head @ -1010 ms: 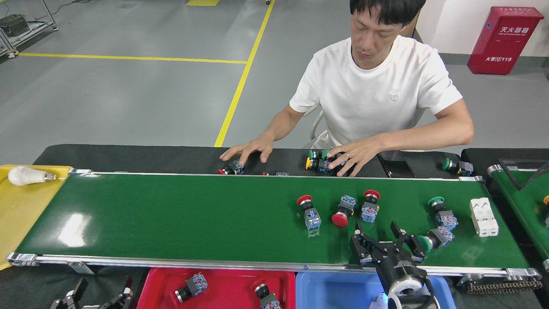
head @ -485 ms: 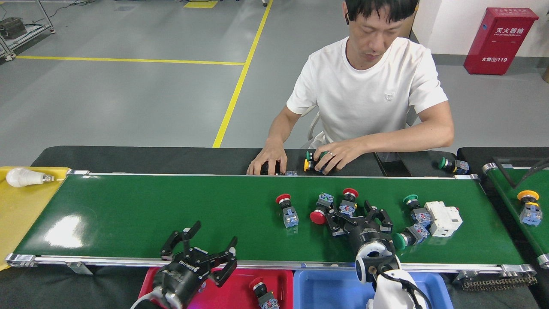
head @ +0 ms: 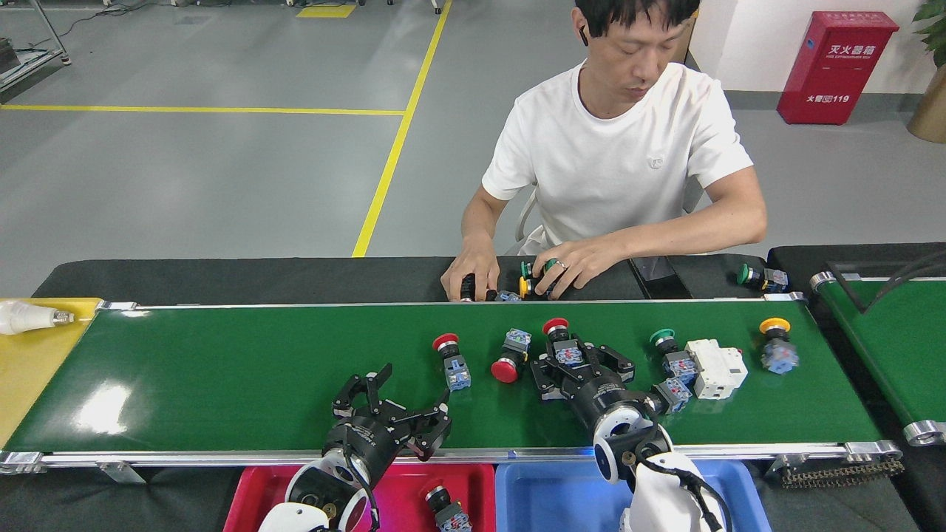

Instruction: Pick switch part from conveyor to tray

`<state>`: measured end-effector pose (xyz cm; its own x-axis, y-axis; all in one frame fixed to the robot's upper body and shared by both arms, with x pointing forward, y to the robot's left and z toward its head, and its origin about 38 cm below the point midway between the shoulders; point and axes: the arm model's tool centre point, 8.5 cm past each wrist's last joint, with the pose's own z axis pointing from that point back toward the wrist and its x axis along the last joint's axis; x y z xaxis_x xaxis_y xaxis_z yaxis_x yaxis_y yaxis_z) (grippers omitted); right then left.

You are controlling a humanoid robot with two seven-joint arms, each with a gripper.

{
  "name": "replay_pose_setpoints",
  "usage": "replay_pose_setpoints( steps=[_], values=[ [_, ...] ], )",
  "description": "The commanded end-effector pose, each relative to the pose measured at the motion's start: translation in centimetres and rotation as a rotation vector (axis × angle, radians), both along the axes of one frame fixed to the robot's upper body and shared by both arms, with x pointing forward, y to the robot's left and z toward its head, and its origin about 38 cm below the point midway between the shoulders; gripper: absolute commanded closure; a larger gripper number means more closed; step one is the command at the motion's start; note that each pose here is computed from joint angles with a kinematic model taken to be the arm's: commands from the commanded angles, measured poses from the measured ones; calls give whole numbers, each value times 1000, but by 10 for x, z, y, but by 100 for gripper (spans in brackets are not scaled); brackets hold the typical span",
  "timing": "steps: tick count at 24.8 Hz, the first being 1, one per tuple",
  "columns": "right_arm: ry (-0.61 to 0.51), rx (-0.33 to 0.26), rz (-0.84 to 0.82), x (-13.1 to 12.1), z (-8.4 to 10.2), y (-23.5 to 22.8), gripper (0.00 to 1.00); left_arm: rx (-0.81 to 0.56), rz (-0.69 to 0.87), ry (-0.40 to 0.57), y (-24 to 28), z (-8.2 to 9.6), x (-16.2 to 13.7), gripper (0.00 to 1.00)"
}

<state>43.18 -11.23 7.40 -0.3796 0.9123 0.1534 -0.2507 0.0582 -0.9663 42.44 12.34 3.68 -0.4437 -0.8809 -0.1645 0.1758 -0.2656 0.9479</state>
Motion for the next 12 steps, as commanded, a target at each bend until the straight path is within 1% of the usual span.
replay_pose_setpoints(
  steps=[1,2,3,4,5,6,7,8,9,10,11,12],
  values=[
    [-62,15,127,-16,20,-6,87,0,13,-24,-3,10,12,0],
    [-73,30,201,-35,22,-6,86,-5,14,-22,-7,11,15,0],
    [-84,60,290,-59,22,-2,84,-6,24,-22,-7,13,21,0],
    [-85,85,380,-82,19,4,82,-3,36,-23,-6,15,27,1],
    [-75,92,443,-97,14,9,81,1,44,-20,-4,15,31,3],
    [-61,93,529,-115,7,16,80,5,53,-13,-2,14,36,10],
    [-49,91,592,-127,1,20,80,7,58,1,0,11,39,15],
    [-38,101,656,-139,-5,29,77,3,66,15,4,8,42,17],
    [-33,116,703,-150,-7,40,76,-12,79,28,10,5,44,30],
    [-22,122,735,-157,-9,51,69,-24,86,35,15,3,44,42],
    [-6,124,762,-163,-10,63,44,-32,82,35,17,3,44,54],
    [21,128,761,-164,-11,76,14,-32,69,33,19,3,44,71]
  ],
)
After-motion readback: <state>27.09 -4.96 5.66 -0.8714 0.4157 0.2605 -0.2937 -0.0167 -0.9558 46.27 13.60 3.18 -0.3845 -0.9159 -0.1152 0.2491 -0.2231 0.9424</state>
